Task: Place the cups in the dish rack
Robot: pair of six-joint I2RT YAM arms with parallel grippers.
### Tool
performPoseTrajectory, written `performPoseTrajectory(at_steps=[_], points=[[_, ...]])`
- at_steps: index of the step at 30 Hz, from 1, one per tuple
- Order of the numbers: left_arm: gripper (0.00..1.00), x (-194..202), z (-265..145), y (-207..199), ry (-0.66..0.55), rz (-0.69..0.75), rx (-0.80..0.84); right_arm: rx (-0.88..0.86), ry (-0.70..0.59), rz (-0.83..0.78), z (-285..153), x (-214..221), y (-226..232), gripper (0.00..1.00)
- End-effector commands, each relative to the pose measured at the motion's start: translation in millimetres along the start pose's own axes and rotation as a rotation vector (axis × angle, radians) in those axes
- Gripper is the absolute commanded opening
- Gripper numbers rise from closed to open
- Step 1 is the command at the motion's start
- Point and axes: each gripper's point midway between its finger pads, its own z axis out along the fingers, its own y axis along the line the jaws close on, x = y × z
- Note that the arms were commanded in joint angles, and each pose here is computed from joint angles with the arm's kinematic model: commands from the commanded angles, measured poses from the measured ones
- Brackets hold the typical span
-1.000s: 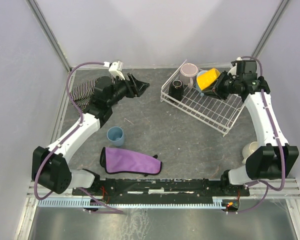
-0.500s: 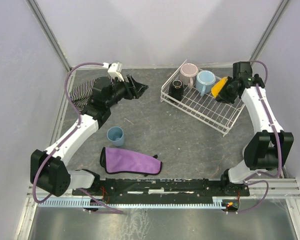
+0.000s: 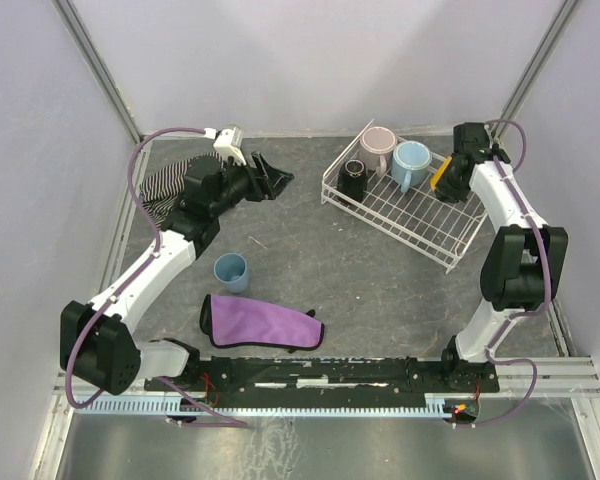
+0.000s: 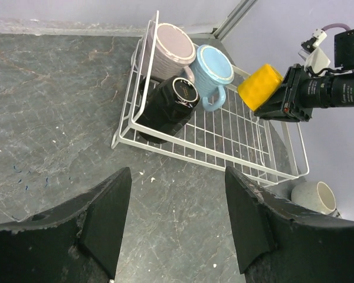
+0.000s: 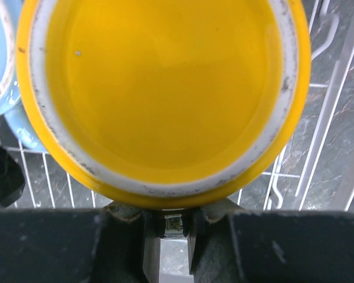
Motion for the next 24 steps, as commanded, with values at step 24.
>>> performPoseTrajectory(at_steps=[24], points=[[0.71, 8, -9, 10, -0.014, 0.033, -0.014, 0.068, -0.195, -0.281, 52, -50, 22, 0.01]])
